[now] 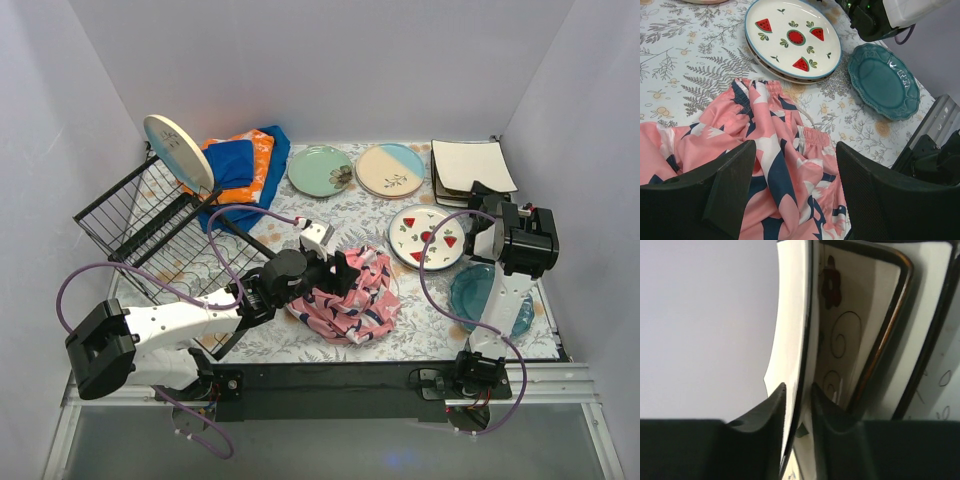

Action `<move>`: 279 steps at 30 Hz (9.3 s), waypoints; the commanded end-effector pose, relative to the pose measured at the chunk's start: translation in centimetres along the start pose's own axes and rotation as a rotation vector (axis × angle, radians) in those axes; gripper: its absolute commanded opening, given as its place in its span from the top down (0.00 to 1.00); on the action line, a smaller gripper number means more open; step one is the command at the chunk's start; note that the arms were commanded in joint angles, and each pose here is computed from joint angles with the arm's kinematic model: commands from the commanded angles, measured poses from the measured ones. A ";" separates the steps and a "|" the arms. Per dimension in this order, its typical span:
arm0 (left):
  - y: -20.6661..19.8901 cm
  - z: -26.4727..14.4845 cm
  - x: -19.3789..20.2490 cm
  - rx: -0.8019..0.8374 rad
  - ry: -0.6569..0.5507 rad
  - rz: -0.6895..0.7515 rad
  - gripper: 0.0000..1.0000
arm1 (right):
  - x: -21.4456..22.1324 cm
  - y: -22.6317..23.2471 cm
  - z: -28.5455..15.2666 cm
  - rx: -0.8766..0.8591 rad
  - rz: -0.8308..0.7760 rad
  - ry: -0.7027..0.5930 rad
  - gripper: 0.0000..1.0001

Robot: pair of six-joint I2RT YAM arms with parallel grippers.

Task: Unload the plates from the dish rack
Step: Place the plate at the corner of the board, then unload the plate from the dish rack.

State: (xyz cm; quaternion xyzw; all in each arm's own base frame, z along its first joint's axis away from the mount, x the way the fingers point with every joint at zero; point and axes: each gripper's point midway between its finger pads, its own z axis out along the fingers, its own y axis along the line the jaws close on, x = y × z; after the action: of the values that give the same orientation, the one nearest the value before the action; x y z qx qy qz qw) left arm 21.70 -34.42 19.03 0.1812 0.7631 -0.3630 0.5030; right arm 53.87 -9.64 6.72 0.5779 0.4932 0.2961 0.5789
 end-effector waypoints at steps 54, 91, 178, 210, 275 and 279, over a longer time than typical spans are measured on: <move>-2.0 -2.7 -4.2 0.052 -0.132 -0.012 0.36 | -0.8 0.3 -2.9 0.153 -0.268 0.413 0.66; -1.3 -2.7 -4.3 0.016 -0.143 -0.004 0.36 | 2.0 0.0 -4.3 0.138 -0.250 0.481 0.93; 29.2 -17.6 -28.6 -1.369 -0.343 -0.097 0.47 | 16.7 13.7 -30.6 -0.537 -0.927 0.834 0.55; 29.2 -19.9 -28.0 -1.446 -0.336 -0.038 0.64 | 17.2 13.5 -30.4 -0.528 -0.932 0.840 0.54; 27.4 -17.4 -33.7 -1.251 -0.477 0.052 1.00 | 41.1 7.4 -44.8 -0.880 -0.980 1.610 0.43; 27.2 -17.5 -34.2 -1.272 -0.477 0.068 1.00 | 40.8 8.9 -44.2 -0.857 -0.982 1.548 0.44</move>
State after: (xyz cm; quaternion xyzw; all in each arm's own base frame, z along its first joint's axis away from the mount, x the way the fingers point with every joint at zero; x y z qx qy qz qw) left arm 42.45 1.07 37.84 -0.2213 0.7354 0.1854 0.6131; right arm 28.16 44.71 9.14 -0.3053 0.7867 0.4620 0.2730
